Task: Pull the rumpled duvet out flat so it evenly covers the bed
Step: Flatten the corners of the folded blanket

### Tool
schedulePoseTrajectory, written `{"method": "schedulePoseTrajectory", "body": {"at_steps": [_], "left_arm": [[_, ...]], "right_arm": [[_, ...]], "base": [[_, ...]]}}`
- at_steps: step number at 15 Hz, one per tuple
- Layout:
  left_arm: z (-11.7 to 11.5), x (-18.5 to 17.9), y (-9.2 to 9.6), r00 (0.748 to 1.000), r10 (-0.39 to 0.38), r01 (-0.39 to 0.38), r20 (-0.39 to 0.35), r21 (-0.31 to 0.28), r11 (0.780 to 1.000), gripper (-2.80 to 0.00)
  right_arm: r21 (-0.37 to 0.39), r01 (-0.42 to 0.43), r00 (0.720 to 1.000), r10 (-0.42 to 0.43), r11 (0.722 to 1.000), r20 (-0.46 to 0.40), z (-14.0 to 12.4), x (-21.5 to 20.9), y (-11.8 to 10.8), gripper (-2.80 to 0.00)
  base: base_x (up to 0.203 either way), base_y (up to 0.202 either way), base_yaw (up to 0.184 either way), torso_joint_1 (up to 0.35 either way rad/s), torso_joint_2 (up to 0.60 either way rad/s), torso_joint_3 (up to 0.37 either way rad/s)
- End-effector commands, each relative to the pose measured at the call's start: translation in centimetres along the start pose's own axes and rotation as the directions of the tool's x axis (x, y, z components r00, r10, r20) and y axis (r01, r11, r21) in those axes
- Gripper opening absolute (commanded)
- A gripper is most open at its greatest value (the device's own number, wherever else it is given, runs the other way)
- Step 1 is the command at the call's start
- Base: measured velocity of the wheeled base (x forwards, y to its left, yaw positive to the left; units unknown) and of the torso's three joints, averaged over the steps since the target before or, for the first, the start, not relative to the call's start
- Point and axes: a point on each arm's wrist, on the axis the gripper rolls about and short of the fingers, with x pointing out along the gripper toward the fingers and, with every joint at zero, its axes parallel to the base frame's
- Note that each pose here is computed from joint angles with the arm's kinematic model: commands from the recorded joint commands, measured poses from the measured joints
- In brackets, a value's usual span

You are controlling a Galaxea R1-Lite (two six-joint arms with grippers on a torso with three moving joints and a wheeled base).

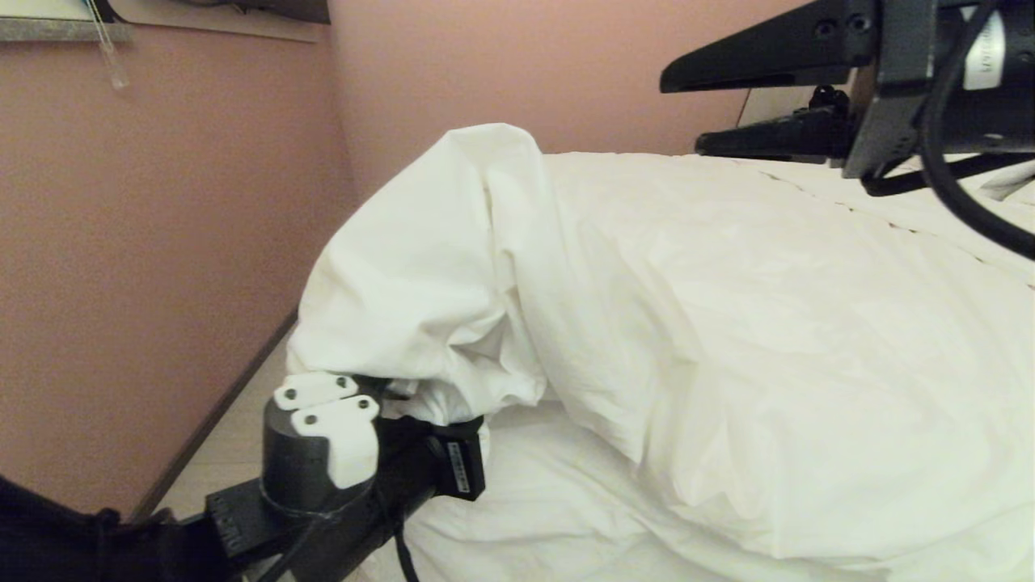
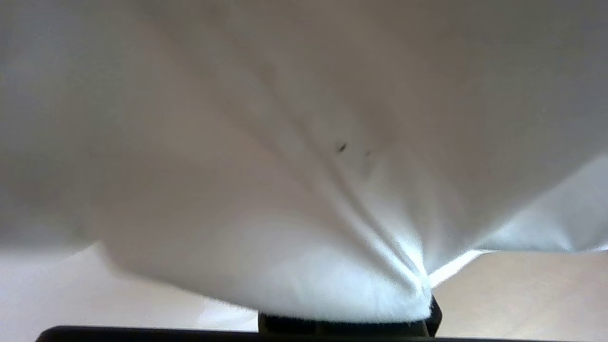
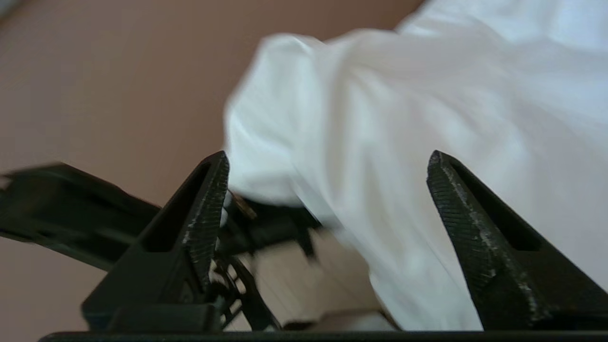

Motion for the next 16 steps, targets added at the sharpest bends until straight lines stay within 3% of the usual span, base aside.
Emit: {"method": "schedulePoseTrajectory", "body": {"at_steps": [1,3,4,6,8,12,13,14,16], "left_arm": [[1.8,-3.4,1.6,0.997,0.028,-0.027,0.076,-0.023,0.999,-2.80],[2.6,-5.7,2.5,0.994,0.050,-0.048,0.093,-0.030,0.998,-2.80],[2.9,-6.7,2.7,0.994,0.059,-0.056,0.094,-0.032,0.998,-2.80],[3.3,-8.7,3.2,0.993,0.078,-0.075,0.087,-0.033,0.997,-2.80],[3.6,-10.6,3.8,0.992,0.101,-0.098,0.079,-0.035,0.995,-2.80],[4.2,-14.4,5.0,0.982,0.179,-0.176,0.066,-0.048,0.983,-2.80],[4.2,-15.1,5.4,0.977,0.205,-0.202,0.062,-0.052,0.978,-2.80],[4.1,-15.7,5.7,0.972,0.229,-0.226,0.052,-0.048,0.973,-2.80],[3.7,-17.3,6.0,0.967,0.253,-0.251,0.044,-0.036,0.967,-2.80]], "right_arm": [[0.015,0.080,0.997,-0.080,0.997,0.009,-0.7,-3.2,0.4,0.00],[0.045,0.228,0.974,-0.228,0.973,-0.002,-1.9,-5.0,-0.8,0.00],[0.059,0.272,0.962,-0.272,0.960,-0.012,-2.6,-5.7,-1.4,-2.80],[0.087,0.355,0.935,-0.354,0.931,-0.027,-4.1,-7.3,-2.5,-2.80],[0.114,0.457,0.888,-0.459,0.882,-0.005,-5.0,-9.0,-3.4,-2.80],[0.187,0.655,0.742,-0.670,0.732,0.022,-7.2,-12.3,-5.1,-2.80],[0.193,0.683,0.714,-0.700,0.705,0.030,-8.0,-13.1,-4.9,-2.80],[0.192,0.697,0.697,-0.716,0.691,0.045,-8.8,-13.9,-4.3,-2.80],[0.183,0.700,0.687,-0.721,0.691,0.094,-10.3,-15.7,-2.6,-2.80]], "base": [[0.000,0.000,0.000,0.000,0.00,0.000],[0.000,0.000,0.000,0.000,0.00,0.000],[0.000,0.000,0.000,0.000,0.00,0.000],[0.000,0.000,0.000,0.000,0.00,0.000],[0.000,0.000,0.000,0.000,0.00,0.000],[0.000,0.000,0.000,0.000,0.00,0.000],[0.000,0.000,0.000,0.000,0.00,0.000],[0.000,0.000,0.000,0.000,0.00,0.000],[0.000,0.000,0.000,0.000,0.00,0.000]]}}
